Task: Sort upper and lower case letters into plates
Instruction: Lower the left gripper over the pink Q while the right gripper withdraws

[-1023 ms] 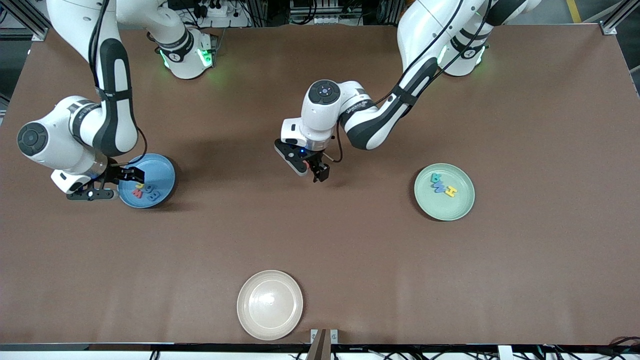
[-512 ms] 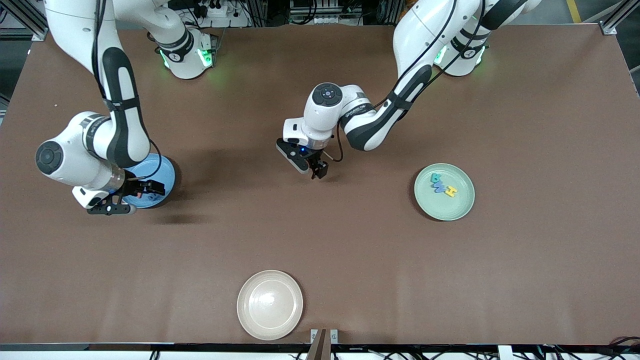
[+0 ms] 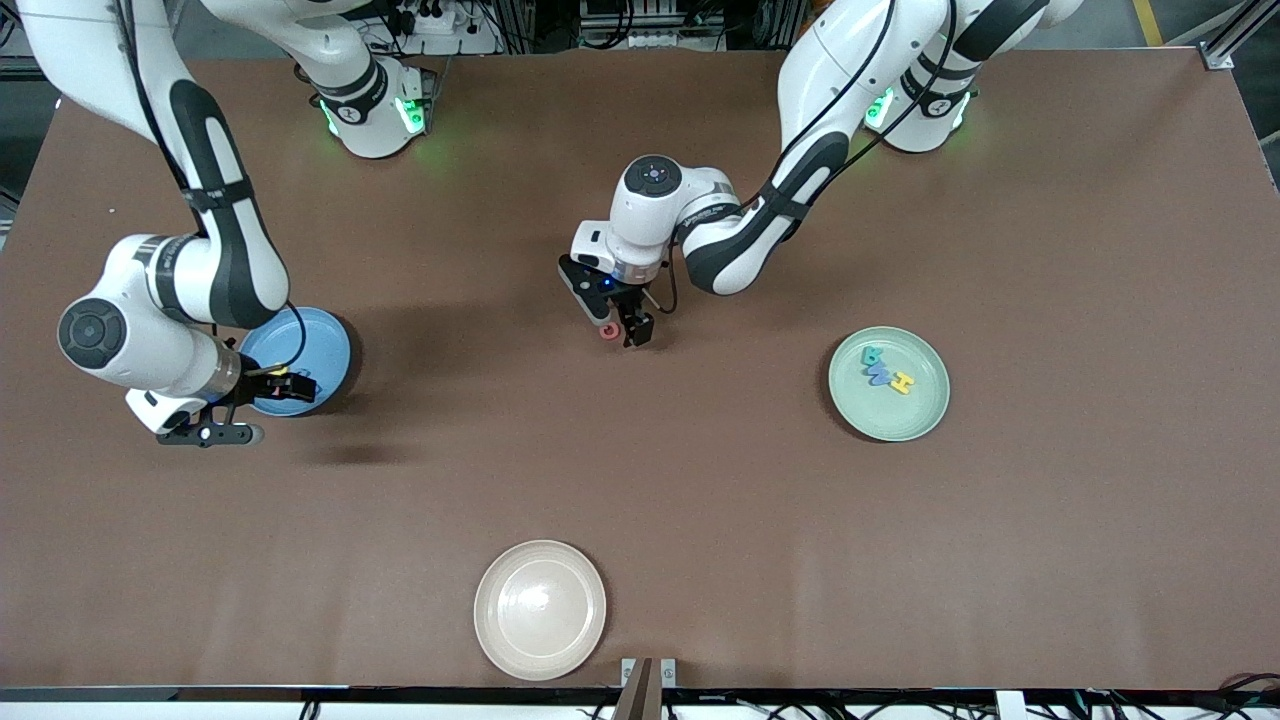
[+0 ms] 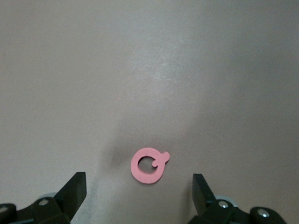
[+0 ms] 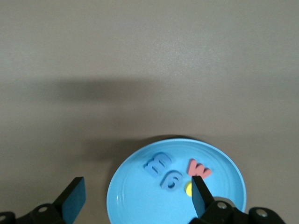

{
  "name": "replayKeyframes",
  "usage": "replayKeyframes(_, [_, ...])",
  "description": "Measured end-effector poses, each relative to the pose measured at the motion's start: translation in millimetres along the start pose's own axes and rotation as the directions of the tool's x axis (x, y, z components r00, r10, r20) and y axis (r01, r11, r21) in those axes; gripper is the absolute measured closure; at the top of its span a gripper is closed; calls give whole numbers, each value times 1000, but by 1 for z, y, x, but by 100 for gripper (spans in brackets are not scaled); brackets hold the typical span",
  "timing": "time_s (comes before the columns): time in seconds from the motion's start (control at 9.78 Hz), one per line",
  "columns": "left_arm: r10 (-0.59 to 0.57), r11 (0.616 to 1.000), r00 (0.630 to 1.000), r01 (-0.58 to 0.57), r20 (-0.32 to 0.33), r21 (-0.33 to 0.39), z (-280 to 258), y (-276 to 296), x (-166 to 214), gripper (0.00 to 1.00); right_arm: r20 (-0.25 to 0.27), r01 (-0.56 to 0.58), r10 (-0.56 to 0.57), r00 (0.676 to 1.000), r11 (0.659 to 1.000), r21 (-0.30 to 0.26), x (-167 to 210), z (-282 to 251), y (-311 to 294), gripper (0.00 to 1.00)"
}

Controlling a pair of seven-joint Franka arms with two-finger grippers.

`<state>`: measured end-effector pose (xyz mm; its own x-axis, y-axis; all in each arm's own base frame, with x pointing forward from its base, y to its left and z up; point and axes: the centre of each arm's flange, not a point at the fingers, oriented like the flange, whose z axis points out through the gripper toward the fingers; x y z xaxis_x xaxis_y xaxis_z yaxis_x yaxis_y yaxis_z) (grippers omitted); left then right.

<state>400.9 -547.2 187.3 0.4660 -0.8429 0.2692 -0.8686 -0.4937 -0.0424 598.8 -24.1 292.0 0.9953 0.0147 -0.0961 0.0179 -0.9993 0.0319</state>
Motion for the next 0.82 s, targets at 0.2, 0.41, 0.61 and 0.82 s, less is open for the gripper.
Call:
replayKeyframes(0.2, [75, 997, 997, -75, -26, -7, 0, 2, 1, 0, -9, 6, -6, 1000, 1000, 15, -13, -43, 5, 0])
replayKeyframes(0.41, [133, 990, 989, -136, -70, -29, 8, 7, -1, 0, -45, 8, -7, 999, 1000, 20, -34, -94, 7, 0])
replayKeyframes(0.61, [141, 988, 986, -146, -85, -53, 25, 11, -8, 0, -110, 18, -16, 994, 1000, 12, -50, -144, 3, 0])
replayKeyframes(0.82, [140, 987, 986, -146, -88, -61, 32, 12, -11, 0, -141, 7, -5, 990, 1000, 10, -57, -187, 9, 0])
